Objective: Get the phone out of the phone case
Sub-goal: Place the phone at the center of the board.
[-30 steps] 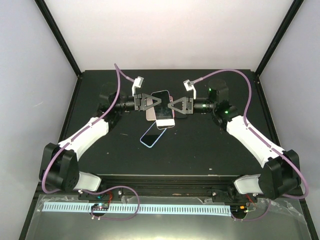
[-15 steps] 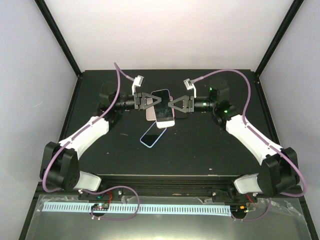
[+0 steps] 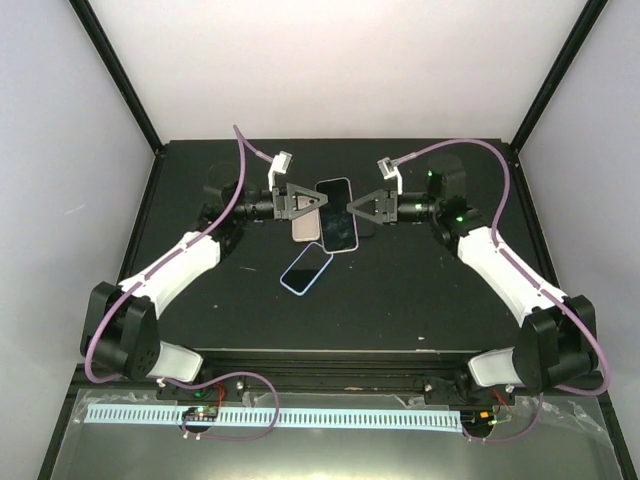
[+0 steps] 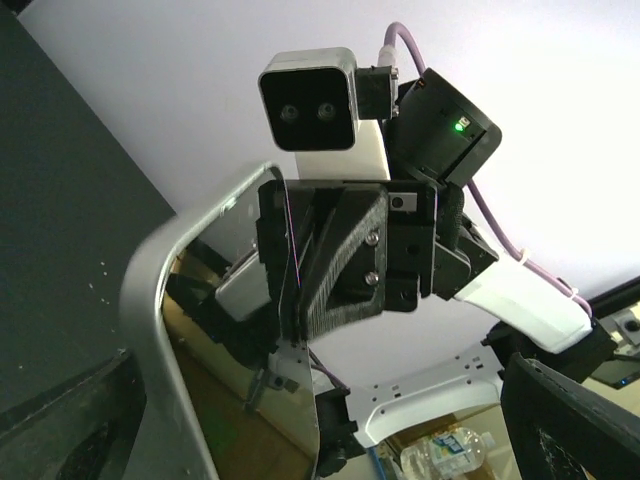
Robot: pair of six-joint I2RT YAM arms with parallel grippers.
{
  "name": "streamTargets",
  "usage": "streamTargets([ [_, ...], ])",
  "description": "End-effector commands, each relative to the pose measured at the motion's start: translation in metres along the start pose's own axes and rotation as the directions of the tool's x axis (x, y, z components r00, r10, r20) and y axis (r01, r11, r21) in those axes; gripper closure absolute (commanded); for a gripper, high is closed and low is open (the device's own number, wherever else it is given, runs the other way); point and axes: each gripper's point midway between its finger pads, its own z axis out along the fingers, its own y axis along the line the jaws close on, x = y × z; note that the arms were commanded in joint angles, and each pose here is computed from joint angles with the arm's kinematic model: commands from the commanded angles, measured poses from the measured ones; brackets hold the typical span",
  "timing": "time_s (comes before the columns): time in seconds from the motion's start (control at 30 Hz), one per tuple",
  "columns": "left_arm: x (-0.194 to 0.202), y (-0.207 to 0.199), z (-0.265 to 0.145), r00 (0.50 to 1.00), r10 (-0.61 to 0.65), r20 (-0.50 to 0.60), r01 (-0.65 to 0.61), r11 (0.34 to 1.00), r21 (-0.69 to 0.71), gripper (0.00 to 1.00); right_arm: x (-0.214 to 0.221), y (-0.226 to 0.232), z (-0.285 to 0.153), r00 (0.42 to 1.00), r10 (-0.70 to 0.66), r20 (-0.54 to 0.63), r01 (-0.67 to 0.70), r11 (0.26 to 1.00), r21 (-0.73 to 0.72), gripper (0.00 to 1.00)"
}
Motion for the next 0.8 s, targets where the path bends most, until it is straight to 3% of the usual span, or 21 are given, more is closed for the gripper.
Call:
streamTargets([
  [0.0, -0.018, 0.003, -0.007, 0.998, 0.047, 0.050, -0.045, 0.998, -0.036, 0.01, -0.012, -0.003, -0.025, 0.999, -0.035, 0.031, 0.034, 0.999, 0.010, 0.99],
  [0.5, -0.018, 0.015, -0.016, 0.997, 0.046, 0.065, -0.040, 0.996, -0.083, 0.01, -0.039, -0.119, -0.112, 0.999, 0.018, 0.044, -0.028, 0.969, 0.246, 0.99],
  [0.77, -0.015, 0.017, -0.017, 0.997, 0.050, 0.063, -0.044, 0.995, -0.091, 0.01, -0.055, -0.182, -0.130, 0.993, 0.110, 0.047, -0.119, 0.948, 0.296, 0.99],
])
